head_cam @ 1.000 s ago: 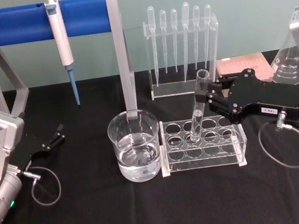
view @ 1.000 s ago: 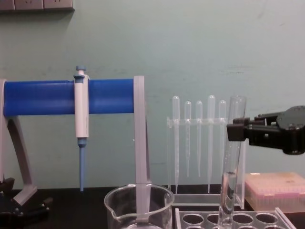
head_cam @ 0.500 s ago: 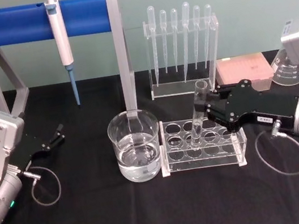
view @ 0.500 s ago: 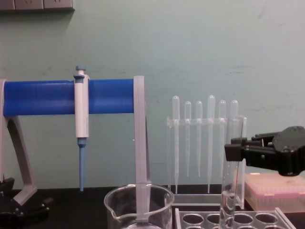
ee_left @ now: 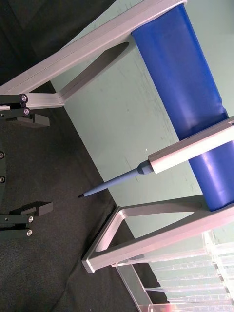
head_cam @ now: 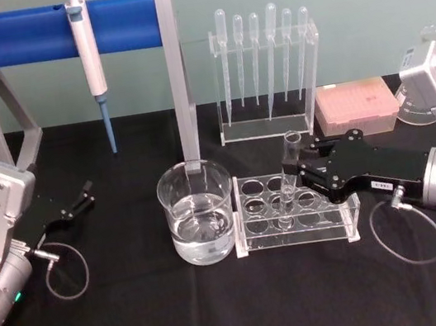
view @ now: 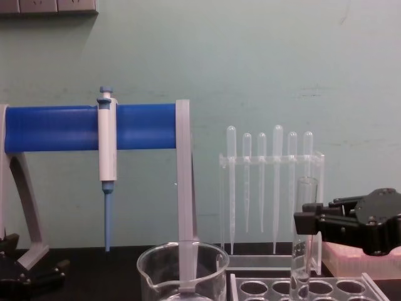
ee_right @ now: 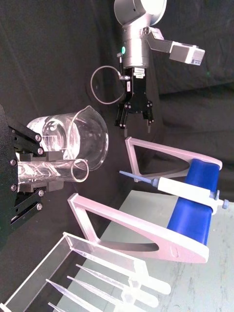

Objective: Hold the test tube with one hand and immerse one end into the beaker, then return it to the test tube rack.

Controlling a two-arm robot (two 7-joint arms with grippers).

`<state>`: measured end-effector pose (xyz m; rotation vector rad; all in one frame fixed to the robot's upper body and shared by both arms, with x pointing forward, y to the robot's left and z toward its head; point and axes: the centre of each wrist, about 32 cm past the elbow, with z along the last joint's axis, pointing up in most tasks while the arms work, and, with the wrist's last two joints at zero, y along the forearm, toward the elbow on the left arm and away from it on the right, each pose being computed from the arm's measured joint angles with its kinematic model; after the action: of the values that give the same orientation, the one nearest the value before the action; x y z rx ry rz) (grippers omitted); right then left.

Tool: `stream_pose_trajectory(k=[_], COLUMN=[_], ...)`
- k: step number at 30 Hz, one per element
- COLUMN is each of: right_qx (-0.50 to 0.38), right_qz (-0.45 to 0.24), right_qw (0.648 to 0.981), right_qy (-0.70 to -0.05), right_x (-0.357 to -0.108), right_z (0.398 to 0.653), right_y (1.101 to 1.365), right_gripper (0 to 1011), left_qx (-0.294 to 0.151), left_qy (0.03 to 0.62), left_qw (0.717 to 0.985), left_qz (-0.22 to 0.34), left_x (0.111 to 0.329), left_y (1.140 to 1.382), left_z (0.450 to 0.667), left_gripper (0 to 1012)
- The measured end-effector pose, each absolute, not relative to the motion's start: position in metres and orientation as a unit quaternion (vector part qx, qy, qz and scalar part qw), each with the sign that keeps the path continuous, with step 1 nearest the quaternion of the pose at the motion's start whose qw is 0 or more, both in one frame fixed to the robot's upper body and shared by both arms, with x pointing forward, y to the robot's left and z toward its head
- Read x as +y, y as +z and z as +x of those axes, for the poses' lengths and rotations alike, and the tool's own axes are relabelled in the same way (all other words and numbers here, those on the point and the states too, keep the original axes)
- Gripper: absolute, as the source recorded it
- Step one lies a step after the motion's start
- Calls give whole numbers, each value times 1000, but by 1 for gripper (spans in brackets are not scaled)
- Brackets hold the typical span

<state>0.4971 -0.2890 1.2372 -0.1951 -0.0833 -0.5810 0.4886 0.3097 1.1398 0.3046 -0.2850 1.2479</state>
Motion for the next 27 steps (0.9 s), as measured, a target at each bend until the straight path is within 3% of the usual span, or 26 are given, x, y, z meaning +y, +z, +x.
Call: stream_pose_trajectory(k=[27], right_qx=[-34], right_qz=[-102], right_qw=[952], right_qy=[-285], right_x=[-287], right_z=[498], right_y=[1229], right_gripper=[231], left_qx=[-132], left_qy=[580], left_qw=[791], left_qz=[141], left_x=[310], left_y=[1140], left_z=[489], left_gripper=[1000])
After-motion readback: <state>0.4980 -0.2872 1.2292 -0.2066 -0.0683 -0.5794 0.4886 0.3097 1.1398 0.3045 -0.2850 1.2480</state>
